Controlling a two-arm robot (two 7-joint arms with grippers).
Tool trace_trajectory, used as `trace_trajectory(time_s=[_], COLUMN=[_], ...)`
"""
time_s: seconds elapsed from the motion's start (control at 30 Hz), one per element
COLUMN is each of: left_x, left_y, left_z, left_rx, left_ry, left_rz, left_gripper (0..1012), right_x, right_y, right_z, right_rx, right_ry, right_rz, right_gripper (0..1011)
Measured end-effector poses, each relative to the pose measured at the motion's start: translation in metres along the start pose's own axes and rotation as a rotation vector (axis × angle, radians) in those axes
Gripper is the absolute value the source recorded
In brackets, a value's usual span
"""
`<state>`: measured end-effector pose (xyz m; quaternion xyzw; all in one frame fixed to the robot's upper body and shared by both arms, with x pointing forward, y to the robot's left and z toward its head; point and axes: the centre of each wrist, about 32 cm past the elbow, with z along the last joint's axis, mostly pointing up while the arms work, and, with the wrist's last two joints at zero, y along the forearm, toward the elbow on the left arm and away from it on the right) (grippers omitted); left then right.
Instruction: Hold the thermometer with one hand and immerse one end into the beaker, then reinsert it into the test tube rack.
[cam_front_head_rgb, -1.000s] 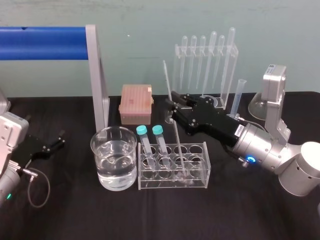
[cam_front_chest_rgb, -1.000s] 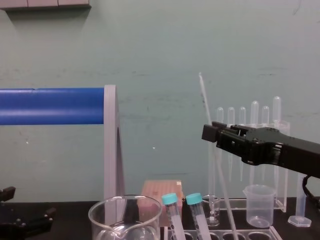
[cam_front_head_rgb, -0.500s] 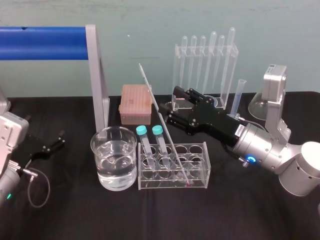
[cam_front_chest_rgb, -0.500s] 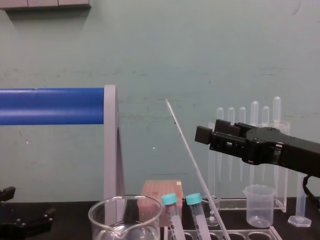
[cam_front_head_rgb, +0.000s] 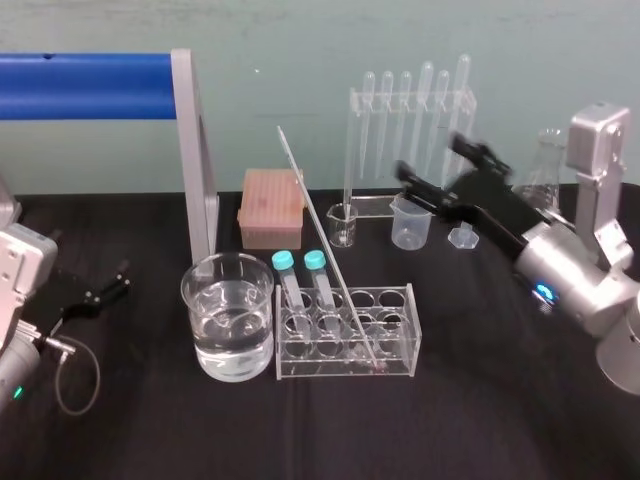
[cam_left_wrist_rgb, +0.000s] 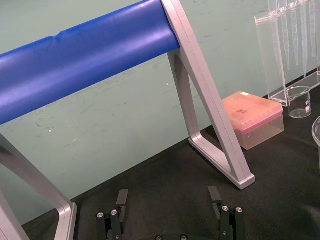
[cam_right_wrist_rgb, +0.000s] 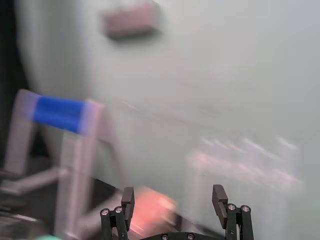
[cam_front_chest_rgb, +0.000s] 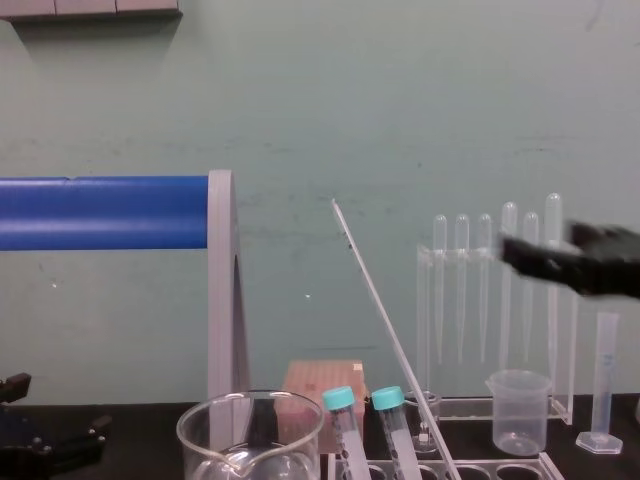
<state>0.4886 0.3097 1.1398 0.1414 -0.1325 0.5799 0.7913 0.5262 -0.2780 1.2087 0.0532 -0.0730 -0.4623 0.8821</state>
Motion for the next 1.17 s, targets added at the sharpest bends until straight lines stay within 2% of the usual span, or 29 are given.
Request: trace_trajectory(time_s=[0.07,0.1,0.13,0.2,0.3,0.37,1.17], left_x=[0.0000,0.0000,0.0000,0.0000,0.0000,0.0000,0.0000], left_y=[0.000,0.000,0.000,0.000,0.000,0.000,0.000], left_z=[0.000,0.000,0.000,0.000,0.000,0.000,0.000], left_rx=[0.000,0.000,0.000,0.000,0.000,0.000,0.000], left_ry=[0.000,0.000,0.000,0.000,0.000,0.000,0.000], left_rz=[0.000,0.000,0.000,0.000,0.000,0.000,0.000], left_gripper=[1008,1008,1008,1008,1008,1008,1008], right_x=[0.0020,0.0020,0.0024,0.0026,0.0021,0.0015,0.0015], right_y=[-0.013,-0.013,-0.018,-0.025,-0.031,-0.033,-0.031], right_z=[-0.008,-0.008,-0.013,-0.022,-0.034,-0.037,-0.035], right_rx=[-0.102,-0.102,-0.153,-0.223,-0.289,-0.307,-0.292], right_ry=[-0.032,-0.032,-0.037,-0.035,-0.024,-0.022,-0.020], right_rz=[-0.154,-0.154,-0.214,-0.276,-0.323,-0.335,-0.321], right_gripper=[1002,1002,1003,1003,1003,1003,1003])
